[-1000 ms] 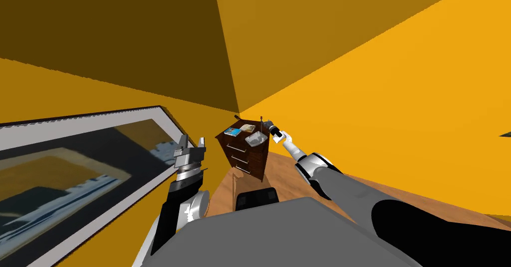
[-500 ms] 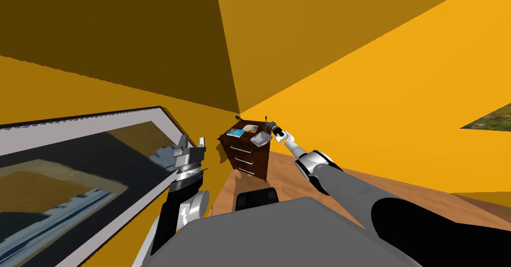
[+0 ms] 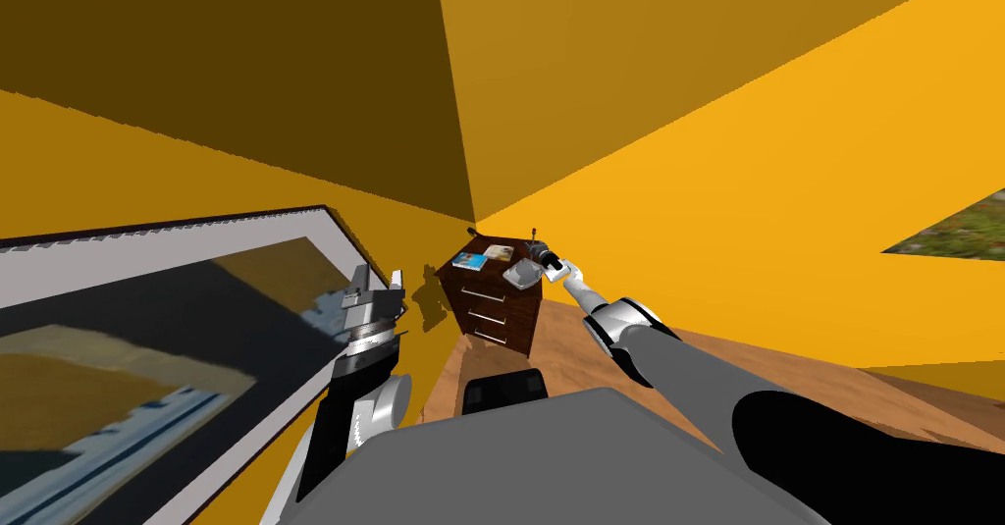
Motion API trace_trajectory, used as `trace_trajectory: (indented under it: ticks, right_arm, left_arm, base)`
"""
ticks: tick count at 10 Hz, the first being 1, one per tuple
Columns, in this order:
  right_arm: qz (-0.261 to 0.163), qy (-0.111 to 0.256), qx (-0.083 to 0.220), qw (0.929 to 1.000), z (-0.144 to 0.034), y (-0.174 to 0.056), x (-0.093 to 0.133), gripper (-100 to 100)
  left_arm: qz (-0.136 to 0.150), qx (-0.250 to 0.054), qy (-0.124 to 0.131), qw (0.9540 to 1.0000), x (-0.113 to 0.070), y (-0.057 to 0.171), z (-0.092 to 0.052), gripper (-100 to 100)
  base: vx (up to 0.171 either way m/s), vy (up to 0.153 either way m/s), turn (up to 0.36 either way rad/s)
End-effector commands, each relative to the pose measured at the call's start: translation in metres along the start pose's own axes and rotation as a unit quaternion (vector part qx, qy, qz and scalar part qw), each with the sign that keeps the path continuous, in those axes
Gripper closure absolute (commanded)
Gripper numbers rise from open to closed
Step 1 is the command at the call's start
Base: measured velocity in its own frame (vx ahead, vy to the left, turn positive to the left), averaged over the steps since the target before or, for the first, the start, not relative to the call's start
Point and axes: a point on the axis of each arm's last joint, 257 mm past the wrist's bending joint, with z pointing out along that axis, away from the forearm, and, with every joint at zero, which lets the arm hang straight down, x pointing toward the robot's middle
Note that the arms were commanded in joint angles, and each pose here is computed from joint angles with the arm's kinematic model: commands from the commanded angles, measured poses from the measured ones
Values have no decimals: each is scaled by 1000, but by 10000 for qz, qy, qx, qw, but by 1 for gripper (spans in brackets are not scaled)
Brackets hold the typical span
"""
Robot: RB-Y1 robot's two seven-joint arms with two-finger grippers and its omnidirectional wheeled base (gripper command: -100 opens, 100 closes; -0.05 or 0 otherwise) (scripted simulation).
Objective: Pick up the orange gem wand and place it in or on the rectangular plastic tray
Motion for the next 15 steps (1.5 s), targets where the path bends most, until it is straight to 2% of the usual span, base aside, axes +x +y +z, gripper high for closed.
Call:
trace_trajectory:
  ticks: [1, 12, 14, 15]
  right_arm:
    - [3, -11, 20, 10000, -1, -3, -2, -100]
    - [23, -153, 337, 9993, -10, -39, -27, -100]
    - [-2, -147, 327, 9994, -11, -39, -26, -100]
    - [2, -147, 330, 9993, -11, -39, -26, 100]
  left_arm:
    - [0, 0, 0, 10000, 0, 0, 0, 0]
    - [0, 0, 0, 10000, 0, 0, 0, 0]
    - [0, 0, 0, 10000, 0, 0, 0, 0]
    - [0, 0, 0, 10000, 0, 0, 0, 0]
  base:
    - [0, 6, 48]
    - [-3, -4, 55]
    - [-1, -2, 10]
    - [0, 0, 0]
